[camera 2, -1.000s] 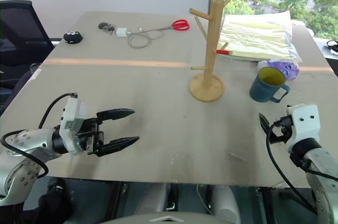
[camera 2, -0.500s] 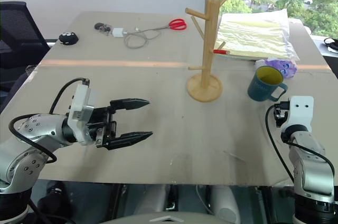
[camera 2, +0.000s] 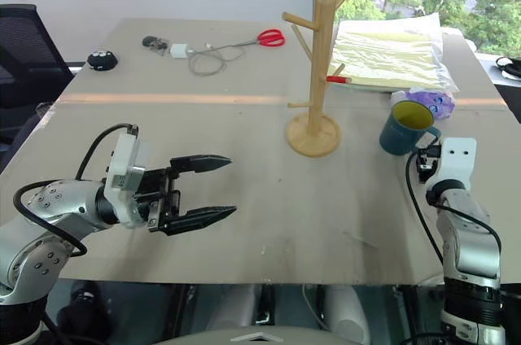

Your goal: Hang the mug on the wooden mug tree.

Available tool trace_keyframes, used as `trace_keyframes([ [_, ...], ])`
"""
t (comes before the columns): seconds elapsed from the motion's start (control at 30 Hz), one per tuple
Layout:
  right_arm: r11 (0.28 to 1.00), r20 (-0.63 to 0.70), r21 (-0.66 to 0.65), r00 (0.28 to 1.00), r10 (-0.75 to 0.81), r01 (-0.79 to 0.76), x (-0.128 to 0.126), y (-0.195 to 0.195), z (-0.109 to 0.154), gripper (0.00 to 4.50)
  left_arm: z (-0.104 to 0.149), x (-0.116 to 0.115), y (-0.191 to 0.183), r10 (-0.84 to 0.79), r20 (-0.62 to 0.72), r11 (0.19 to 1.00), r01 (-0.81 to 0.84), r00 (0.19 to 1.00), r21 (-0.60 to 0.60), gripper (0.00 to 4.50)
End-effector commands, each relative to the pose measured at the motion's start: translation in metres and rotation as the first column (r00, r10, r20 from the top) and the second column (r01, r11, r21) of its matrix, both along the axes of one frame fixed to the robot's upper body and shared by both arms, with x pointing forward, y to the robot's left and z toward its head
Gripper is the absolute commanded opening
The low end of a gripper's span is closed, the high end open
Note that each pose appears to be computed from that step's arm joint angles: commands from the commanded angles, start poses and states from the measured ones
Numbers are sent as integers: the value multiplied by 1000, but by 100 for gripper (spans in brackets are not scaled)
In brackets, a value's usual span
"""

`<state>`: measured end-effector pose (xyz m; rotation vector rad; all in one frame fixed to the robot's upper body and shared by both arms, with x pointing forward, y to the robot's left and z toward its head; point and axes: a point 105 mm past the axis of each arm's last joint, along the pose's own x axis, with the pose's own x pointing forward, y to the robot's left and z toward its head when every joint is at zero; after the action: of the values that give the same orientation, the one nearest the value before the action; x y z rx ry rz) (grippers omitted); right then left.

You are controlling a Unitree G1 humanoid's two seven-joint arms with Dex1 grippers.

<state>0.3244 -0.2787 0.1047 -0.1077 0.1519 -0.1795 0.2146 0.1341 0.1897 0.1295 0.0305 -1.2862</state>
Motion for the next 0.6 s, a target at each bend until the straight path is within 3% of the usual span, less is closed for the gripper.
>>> trace_keyframes([
  [0.03,1000,55,-20,998,-14,15,8,-3,12,226,9,-4,0,2,57,1000,-2,998,3,450],
  [0.13,1000,53,-19,998,-21,22,13,-4,10,140,8,-5,1,11,61,1000,-11,998,4,450],
  [0.23,1000,52,-17,999,-11,12,16,-2,10,4,8,-4,2,24,64,1000,-25,998,3,450],
  [0.43,992,120,-14,984,129,-128,14,9,32,2,9,1,7,88,85,995,-84,993,-48,450],
  [0.5,955,160,-39,941,297,-294,4,26,47,2,9,7,13,151,99,986,-143,984,-88,450],
  [0.6,843,157,-82,828,538,-532,-23,57,68,2,7,11,26,187,108,976,-172,976,-135,450],
])
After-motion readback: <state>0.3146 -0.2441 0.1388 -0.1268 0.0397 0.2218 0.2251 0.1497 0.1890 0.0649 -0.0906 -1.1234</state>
